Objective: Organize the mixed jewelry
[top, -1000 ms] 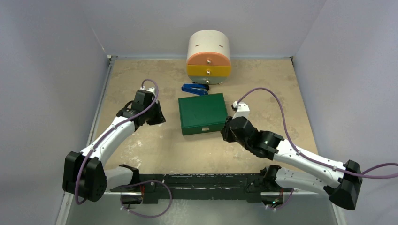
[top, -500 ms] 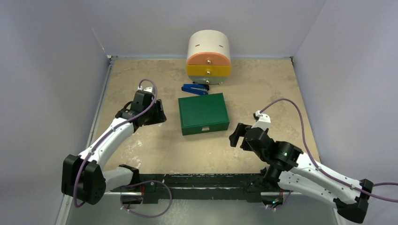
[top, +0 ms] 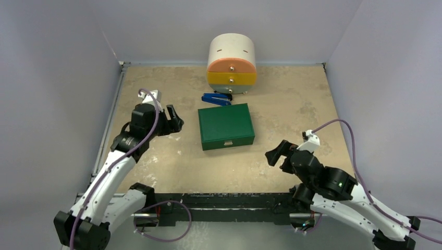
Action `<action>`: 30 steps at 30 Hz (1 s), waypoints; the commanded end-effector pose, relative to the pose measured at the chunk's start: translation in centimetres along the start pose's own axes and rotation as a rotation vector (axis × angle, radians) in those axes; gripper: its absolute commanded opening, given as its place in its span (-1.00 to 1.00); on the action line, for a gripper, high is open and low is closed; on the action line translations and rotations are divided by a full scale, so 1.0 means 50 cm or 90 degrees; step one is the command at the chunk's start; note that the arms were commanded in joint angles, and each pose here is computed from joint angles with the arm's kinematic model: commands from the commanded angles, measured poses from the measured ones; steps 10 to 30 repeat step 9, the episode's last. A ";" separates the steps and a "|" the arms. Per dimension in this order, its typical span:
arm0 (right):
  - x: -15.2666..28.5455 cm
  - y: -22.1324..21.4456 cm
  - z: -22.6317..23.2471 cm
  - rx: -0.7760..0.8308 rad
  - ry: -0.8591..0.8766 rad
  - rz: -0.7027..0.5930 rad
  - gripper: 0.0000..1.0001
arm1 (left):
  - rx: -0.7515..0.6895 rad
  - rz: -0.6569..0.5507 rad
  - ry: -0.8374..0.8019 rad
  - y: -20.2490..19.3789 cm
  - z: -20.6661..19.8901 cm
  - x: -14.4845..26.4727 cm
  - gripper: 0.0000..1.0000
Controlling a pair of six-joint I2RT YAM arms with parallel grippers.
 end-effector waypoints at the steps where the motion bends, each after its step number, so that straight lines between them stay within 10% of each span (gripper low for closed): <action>1: 0.015 0.024 -0.004 -0.037 0.013 -0.042 0.98 | -0.002 -0.094 -0.076 0.046 -0.036 0.042 0.44; 30: 0.017 0.037 0.000 -0.018 0.048 -0.074 0.98 | -0.003 -0.118 -0.097 0.053 -0.043 0.061 0.44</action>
Point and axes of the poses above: each gripper's point midway between its finger pads, its own x axis back along the fingers, its own z axis along the line the jaws close on, y = z × x, the point moved 5 cm from there along x, back along the fingers, and after that the axes turned 4 degrees about -x, right-handed, at the moved point
